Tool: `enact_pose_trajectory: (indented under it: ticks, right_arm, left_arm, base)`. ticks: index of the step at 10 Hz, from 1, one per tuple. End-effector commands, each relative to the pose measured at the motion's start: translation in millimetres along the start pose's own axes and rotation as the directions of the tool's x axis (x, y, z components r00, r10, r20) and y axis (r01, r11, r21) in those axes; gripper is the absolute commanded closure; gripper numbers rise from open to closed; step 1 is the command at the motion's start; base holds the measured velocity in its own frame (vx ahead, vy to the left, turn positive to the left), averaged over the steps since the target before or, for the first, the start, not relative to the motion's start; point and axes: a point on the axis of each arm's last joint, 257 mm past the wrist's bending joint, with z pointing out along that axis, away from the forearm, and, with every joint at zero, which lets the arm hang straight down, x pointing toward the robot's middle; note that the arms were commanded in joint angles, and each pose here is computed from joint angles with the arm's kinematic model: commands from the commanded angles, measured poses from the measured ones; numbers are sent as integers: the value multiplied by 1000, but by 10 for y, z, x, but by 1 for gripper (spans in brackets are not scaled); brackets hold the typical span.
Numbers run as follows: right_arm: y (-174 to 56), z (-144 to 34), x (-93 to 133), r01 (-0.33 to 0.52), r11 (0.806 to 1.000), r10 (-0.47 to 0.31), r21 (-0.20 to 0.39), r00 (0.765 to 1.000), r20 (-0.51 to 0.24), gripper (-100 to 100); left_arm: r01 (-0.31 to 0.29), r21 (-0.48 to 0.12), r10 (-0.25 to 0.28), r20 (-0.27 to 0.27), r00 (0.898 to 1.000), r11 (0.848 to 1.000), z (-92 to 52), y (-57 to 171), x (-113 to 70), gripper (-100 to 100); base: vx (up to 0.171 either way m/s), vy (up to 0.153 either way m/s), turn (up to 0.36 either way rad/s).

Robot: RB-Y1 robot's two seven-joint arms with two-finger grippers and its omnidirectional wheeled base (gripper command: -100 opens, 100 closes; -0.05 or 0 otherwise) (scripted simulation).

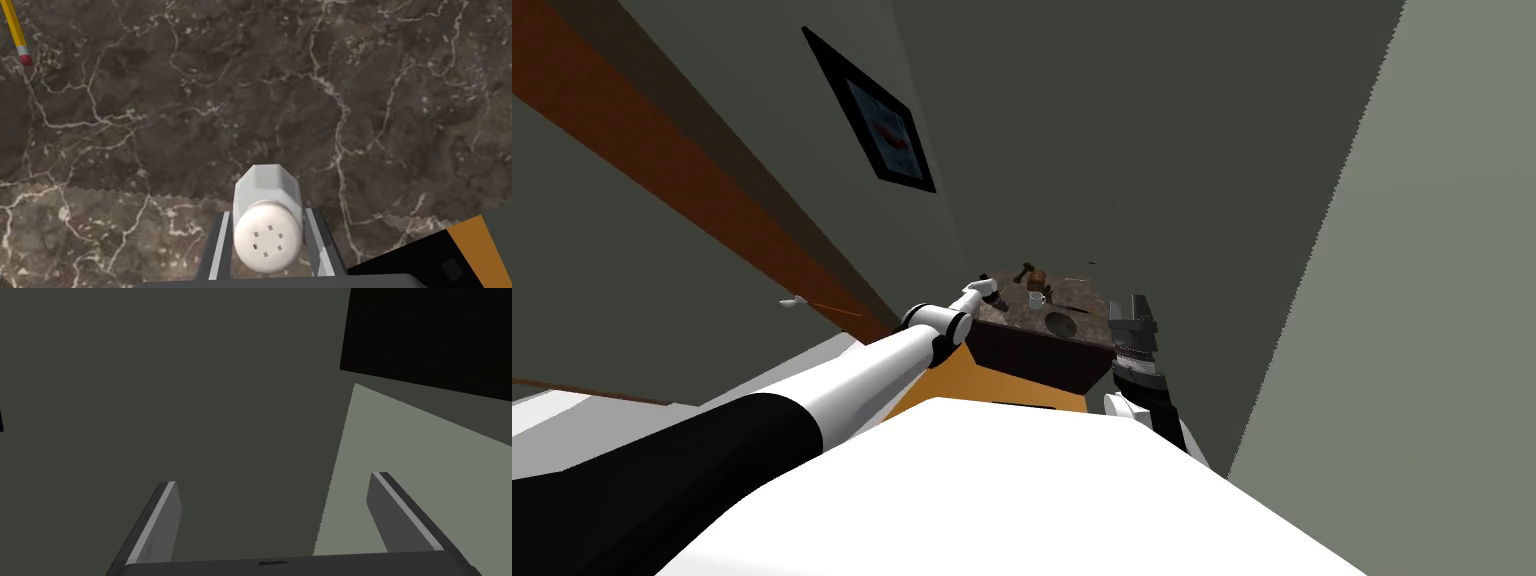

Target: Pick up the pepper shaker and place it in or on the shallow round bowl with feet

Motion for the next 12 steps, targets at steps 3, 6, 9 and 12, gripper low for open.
enact_pose_trajectory:
  ticks: [3,6,9,12]
  right_arm:
    - [0,0,0,0,1000,0,0,1000,0,0]
    - [0,0,0,0,1000,0,0,1000,0,0]
    - [0,0,0,0,1000,0,0,1000,0,0]
    - [0,-1,0,0,1000,0,0,1000,0,0]
  left_arm:
    - [34,-30,-34,3,999,999,23,94,-27,100]
    - [41,-57,-43,-27,999,998,-32,245,147,100]
    - [31,-64,-34,-46,998,997,-86,317,274,100]
    - [-7,-73,1,-83,997,997,-235,482,570,100]
  base:
    - [-179,49,41]
    - [-223,11,17]
    - [-124,-14,-25]
    - [-37,-73,-60]
